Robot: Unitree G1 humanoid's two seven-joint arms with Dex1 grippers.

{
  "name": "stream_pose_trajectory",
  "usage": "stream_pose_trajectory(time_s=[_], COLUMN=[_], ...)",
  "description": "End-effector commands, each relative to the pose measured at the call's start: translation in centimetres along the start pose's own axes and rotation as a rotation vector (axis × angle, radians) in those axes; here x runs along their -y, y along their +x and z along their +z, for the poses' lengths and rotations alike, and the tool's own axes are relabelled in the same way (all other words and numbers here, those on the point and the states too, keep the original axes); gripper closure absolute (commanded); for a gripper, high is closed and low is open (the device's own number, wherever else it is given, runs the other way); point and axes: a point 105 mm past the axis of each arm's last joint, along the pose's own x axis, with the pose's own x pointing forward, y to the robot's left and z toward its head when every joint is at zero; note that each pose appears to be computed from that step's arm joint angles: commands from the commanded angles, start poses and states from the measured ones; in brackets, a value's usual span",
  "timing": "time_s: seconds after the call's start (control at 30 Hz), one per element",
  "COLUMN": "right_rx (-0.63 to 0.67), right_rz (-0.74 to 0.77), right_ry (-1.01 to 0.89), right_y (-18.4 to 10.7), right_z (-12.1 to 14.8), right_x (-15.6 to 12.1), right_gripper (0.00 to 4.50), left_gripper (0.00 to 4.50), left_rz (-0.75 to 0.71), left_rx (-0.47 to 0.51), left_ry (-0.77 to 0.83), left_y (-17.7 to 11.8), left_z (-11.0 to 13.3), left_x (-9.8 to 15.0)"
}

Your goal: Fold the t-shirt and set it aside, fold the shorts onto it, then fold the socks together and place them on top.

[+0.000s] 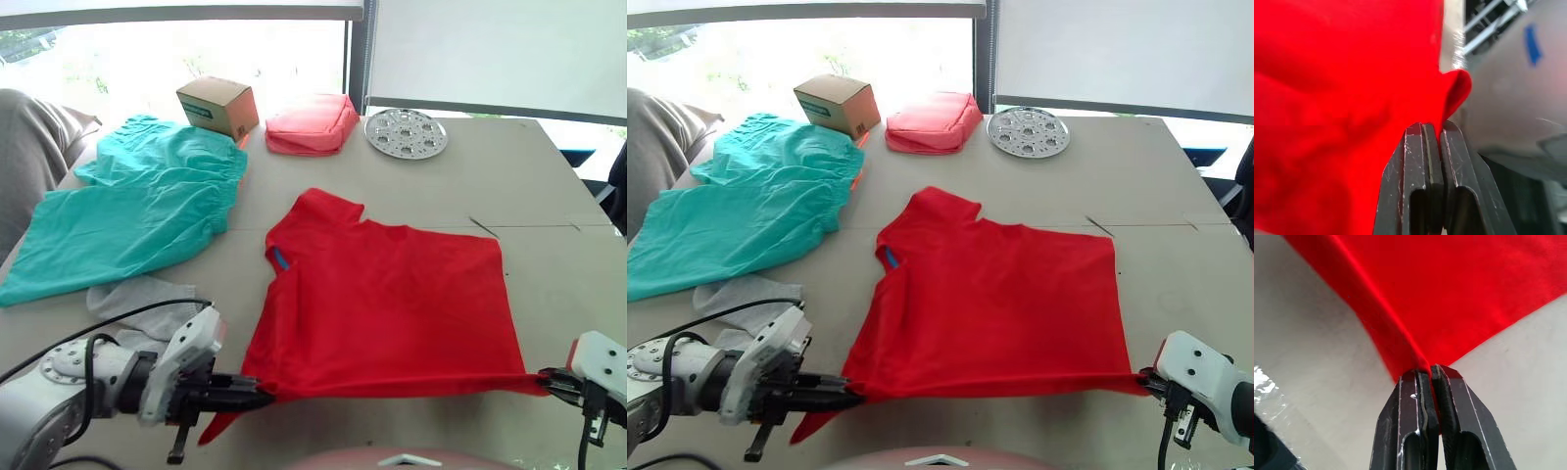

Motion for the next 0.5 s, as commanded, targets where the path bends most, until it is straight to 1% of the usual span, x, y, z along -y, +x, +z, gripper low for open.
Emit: stream_pose_trajectory(time_s=[0.03, 0.1, 0.17, 0.3, 0.37, 0.43, 0.5], right_rx=[-0.018, -0.045, -0.027, -0.025, -0.030, -0.032, -0.029], right_rz=[0.017, 0.008, -0.018, -0.038, -0.038, -0.036, -0.030], right_ry=[-0.010, -0.039, -0.034, -0.052, -0.052, -0.054, -0.059], right_y=[-0.8, -0.9, -0.8, -0.5, -0.4, -0.3, -0.1], right_z=[-0.3, -0.8, -0.6, -0.6, -0.7, -0.8, -0.6], right_x=[-0.3, -0.1, 0.5, 1.2, 1.3, 1.3, 1.3], right_gripper=[4.48, 4.48, 4.48, 4.48, 4.48, 4.48, 4.50], left_gripper=[4.50, 4.50, 4.50, 4.50, 4.50, 4.50, 3.72], left_rz=[-0.002, 0.019, 0.055, 0.094, 0.116, 0.159, 0.196], left_rx=[-0.021, -0.027, 0.011, 0.008, 0.040, 0.094, 0.127], left_ry=[0.035, 0.070, 0.085, 0.115, 0.126, 0.118, 0.104], left_y=[-0.3, -0.3, -0.1, 0.1, 0.1, 0.0, -0.3], left_z=[0.8, 1.2, 1.8, 1.7, 1.8, 1.9, 1.7], left_x=[0.5, 0.3, -0.4, -1.0, -1.4, -2.1, -2.7])
